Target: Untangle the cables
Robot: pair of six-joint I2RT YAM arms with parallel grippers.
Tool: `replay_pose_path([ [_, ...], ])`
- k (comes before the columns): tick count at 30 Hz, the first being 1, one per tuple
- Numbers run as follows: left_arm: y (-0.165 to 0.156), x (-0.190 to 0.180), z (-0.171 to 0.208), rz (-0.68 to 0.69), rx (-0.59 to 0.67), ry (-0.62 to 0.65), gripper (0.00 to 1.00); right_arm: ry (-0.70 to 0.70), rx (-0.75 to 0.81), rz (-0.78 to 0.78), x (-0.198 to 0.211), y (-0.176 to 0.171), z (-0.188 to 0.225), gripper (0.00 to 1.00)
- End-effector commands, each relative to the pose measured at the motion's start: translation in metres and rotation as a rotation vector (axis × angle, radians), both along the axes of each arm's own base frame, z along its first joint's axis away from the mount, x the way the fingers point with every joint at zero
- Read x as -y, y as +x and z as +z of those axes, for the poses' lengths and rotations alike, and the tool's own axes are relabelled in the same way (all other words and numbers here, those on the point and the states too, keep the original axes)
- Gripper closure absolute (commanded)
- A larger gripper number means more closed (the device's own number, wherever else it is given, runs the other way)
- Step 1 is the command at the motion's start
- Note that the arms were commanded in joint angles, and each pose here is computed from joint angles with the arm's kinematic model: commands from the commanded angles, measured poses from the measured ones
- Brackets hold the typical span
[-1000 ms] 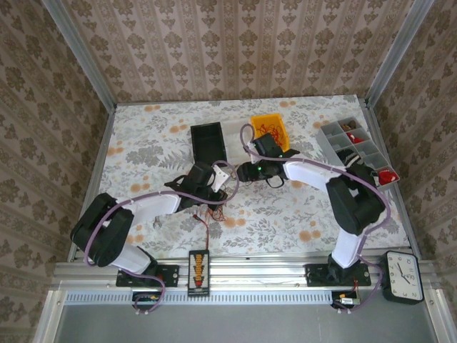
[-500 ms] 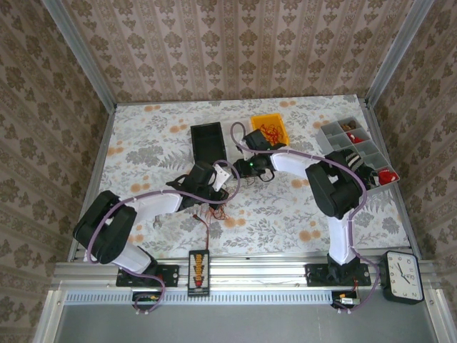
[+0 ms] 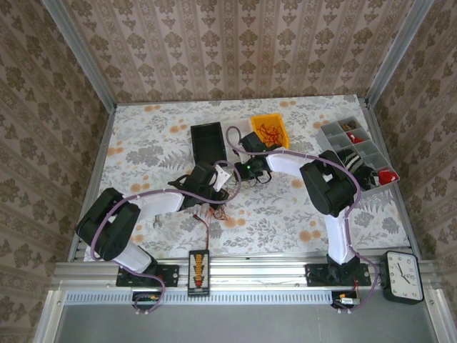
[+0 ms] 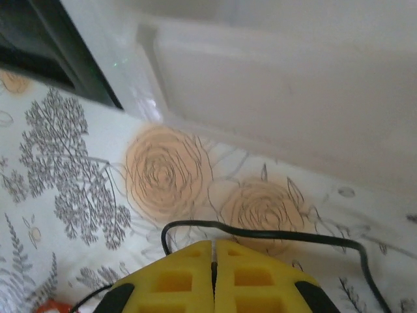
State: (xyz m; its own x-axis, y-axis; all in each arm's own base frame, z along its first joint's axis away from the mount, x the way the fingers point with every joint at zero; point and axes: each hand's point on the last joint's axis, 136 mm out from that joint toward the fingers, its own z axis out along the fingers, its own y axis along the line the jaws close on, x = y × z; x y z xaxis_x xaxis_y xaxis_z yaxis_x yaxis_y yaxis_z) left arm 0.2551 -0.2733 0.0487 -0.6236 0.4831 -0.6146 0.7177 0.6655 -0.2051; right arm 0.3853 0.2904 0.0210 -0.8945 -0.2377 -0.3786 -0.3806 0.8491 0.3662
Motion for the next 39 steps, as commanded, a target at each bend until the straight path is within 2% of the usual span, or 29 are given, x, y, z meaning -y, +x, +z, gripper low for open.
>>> replay_pose_path([
  [1, 0.019, -0.001, 0.01, 0.068, 0.029, -0.021, 0.7, 0.0, 0.026, -0.015, 0.013, -0.007, 0.02, 0.98],
  [4, 0.026, -0.007, 0.011, 0.102, 0.031, -0.028, 0.49, -0.016, 0.058, -0.079, 0.036, -0.006, 0.031, 0.98],
  [5, 0.027, -0.008, 0.012, 0.11, 0.033, -0.032, 0.48, -0.021, 0.068, -0.113, 0.046, -0.005, 0.035, 0.99],
  [16, 0.03, -0.013, -0.004, 0.135, -0.008, -0.014, 0.45, -0.214, 0.153, -0.699, 0.224, -0.006, 0.054, 0.98],
  [23, 0.026, -0.015, -0.011, 0.133, -0.032, -0.005, 0.45, -0.323, 0.215, -0.914, 0.306, -0.02, 0.079, 0.98],
  [27, 0.026, -0.017, -0.012, 0.137, -0.028, 0.013, 0.44, -0.358, 0.237, -1.002, 0.34, -0.028, 0.092, 0.98],
  [30, 0.027, -0.015, -0.01, 0.124, -0.028, 0.005, 0.46, -0.29, 0.239, -0.911, 0.324, -0.021, 0.095, 0.97],
  [32, 0.026, -0.011, -0.009, 0.104, -0.035, -0.005, 0.55, -0.197, 0.24, -0.784, 0.289, -0.016, 0.093, 0.95],
  [34, 0.026, -0.007, -0.01, 0.093, -0.042, -0.008, 0.59, -0.144, 0.242, -0.646, 0.249, -0.017, 0.09, 0.94],
  [39, 0.028, 0.0, -0.013, 0.079, -0.055, -0.01, 0.71, -0.123, 0.182, -0.308, 0.154, -0.036, 0.062, 0.93],
])
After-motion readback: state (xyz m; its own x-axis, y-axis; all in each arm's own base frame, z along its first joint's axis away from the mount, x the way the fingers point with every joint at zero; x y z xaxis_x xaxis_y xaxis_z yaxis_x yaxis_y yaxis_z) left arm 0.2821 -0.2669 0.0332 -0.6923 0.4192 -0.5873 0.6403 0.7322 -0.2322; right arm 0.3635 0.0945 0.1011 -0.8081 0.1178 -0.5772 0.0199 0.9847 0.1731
